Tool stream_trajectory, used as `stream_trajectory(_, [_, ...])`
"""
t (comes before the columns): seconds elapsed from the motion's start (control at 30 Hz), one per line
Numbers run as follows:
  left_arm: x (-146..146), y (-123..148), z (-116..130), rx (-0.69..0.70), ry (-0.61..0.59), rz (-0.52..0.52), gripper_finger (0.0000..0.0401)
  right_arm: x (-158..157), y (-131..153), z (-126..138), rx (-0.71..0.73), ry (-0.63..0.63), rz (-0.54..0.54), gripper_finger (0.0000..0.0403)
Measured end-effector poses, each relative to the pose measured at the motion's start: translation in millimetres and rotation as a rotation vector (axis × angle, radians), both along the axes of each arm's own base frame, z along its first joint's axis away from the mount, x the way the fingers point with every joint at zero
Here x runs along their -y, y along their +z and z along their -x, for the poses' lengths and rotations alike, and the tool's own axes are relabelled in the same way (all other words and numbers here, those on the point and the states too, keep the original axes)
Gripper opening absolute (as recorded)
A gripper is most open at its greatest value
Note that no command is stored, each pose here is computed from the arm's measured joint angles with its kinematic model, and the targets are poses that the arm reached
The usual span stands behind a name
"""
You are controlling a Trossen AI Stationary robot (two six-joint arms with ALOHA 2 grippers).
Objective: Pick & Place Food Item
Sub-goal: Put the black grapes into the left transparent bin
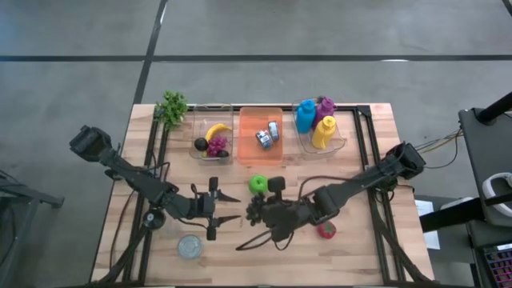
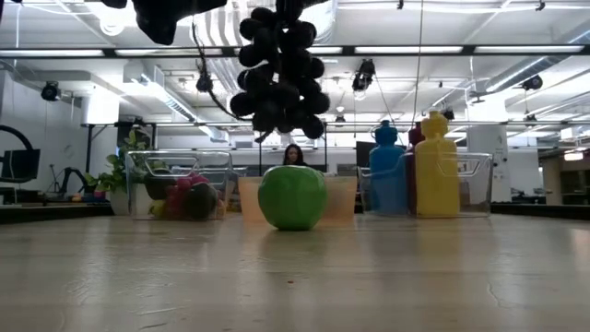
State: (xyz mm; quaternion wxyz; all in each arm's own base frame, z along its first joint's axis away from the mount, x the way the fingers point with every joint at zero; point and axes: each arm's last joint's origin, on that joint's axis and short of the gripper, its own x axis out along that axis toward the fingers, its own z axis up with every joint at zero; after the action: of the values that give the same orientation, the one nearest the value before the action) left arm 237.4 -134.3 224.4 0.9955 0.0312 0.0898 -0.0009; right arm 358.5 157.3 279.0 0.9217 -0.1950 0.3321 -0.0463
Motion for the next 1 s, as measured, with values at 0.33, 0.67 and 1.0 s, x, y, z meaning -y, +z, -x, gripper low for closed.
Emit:
stream_trajectory(0.33, [0.0,0.1,0.0,0.000,0.000,0.000,0.0220,1.0,5.7,-6.1,0.062,0.028,0.017,0.0008])
stream_trajectory(0.67, [-1.4,0.2,-0.9,0.000,0.006,0.003,0.0219,0.0,8.0,-7.8,0.090,0.037,0.014,0.0008])
stream_trajectory(1.0, [-5.4,-1.8,-3.4,-0.012,0.024,0.025,0.0216,-0.8,9.8,-9.0,0.110,0.044,0.013,0.0008])
